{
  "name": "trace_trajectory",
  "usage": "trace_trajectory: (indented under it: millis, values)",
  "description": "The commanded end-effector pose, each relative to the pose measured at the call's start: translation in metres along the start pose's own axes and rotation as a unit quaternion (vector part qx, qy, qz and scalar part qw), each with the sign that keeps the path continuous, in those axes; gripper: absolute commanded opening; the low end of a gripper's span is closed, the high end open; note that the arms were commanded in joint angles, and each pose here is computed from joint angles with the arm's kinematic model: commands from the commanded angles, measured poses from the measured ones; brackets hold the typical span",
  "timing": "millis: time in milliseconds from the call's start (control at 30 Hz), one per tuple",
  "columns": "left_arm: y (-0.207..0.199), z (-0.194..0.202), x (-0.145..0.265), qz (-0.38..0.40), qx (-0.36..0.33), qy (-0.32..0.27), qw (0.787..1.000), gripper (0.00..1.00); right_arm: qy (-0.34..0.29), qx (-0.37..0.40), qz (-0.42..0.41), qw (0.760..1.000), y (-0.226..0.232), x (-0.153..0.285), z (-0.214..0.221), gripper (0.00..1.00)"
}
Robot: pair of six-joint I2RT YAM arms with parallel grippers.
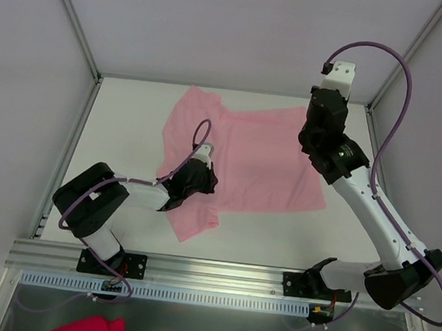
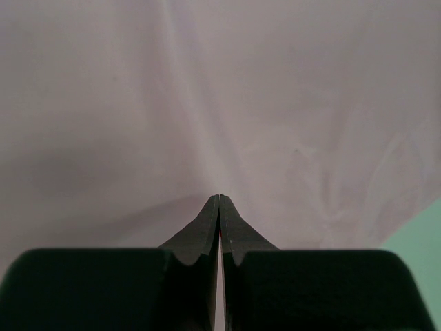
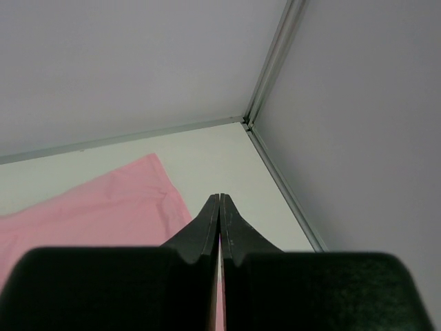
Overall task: Fold and stack the t-shirts
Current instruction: Flatten out the tshirt
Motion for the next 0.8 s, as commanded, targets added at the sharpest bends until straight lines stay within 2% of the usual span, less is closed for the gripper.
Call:
trace_trajectory:
  millis: [0, 300, 433, 567, 767]
  values:
    - [-0.005, 0.008, 0.000, 0.006, 0.030, -0.021, 0.999, 0.00, -0.013, -0.015, 0.018, 1.000, -0.007, 0.004, -0.009, 0.01]
    - [0.031, 0.059, 0.010, -0.057, 0.048, 0.014, 0.997, 0.00, -0.027, -0.022, 0.019, 0.999, -0.011, 0.014, -0.017, 0.01]
    - [0.049, 0.069, 0.023, -0.080, 0.065, 0.014, 0.995, 0.00, -0.035, -0.025, 0.021, 0.999, -0.015, 0.018, -0.023, 0.01]
    - [0.071, 0.078, 0.046, -0.121, 0.067, 0.007, 0.990, 0.00, -0.038, -0.021, 0.023, 0.999, -0.013, 0.018, -0.028, 0.01]
    - [0.082, 0.067, 0.080, -0.154, 0.067, -0.037, 0.985, 0.00, -0.034, -0.008, 0.016, 0.999, 0.003, 0.015, -0.028, 0.01]
Point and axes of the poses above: each gripper's point midway between its finger pads, its own x axis back along the fingers, its own y axis along the line the jaws close on, z = x × y, the point moved 3 cm from there along x, back along the fingers, and after that the axes turned 13 degrees about x, right-handed, at the moved point
